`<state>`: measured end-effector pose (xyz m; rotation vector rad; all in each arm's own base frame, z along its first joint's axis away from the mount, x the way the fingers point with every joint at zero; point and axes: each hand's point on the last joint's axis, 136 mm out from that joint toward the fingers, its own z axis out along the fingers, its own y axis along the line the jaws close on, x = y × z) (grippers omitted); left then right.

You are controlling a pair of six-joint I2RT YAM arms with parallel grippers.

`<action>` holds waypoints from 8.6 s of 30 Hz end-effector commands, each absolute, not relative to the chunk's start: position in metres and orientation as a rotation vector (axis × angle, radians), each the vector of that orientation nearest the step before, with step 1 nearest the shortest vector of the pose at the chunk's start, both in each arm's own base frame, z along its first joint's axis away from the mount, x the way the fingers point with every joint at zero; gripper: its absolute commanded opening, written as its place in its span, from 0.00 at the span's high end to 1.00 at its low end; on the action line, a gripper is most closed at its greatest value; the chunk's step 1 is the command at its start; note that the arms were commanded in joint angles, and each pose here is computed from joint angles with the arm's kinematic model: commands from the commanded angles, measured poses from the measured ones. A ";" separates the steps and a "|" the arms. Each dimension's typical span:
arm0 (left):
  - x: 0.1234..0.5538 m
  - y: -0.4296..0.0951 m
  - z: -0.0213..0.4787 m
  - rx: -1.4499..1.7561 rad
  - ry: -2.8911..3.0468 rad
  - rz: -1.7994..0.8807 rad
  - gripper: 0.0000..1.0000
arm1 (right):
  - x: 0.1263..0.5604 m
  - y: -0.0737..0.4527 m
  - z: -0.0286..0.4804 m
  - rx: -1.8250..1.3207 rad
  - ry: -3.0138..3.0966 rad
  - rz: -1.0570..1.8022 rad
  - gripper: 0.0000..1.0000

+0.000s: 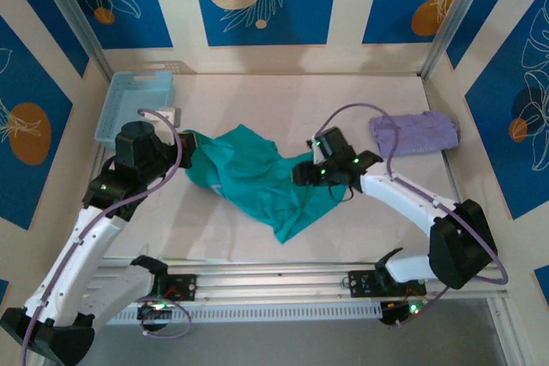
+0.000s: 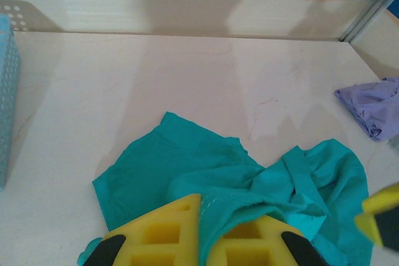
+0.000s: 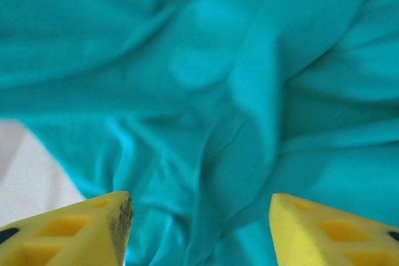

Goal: Fold the inside-out t-shirt

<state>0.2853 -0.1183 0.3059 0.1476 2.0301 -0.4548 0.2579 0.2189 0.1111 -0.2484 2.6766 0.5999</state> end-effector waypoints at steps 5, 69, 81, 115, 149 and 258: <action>0.284 -0.129 0.307 0.166 2.009 -0.543 1.00 | 0.213 0.210 0.053 -0.199 2.891 0.269 0.39; 0.360 -0.061 0.548 0.042 1.571 -0.167 1.00 | 0.352 0.095 0.444 -0.200 1.725 0.851 1.00; 0.222 -0.044 0.625 0.040 1.202 -0.289 1.00 | 0.272 0.072 0.503 -0.177 1.616 0.592 1.00; 0.583 -0.077 0.340 0.003 1.698 -0.068 0.83 | 0.545 0.065 0.287 -0.044 1.990 0.389 0.90; 0.275 -0.426 0.075 1.482 1.669 -0.438 0.28 | 0.296 0.060 0.037 0.675 2.712 0.595 0.53; 0.306 -0.437 0.066 0.993 1.937 -1.229 1.00 | 0.323 0.118 0.166 0.005 2.427 1.037 1.00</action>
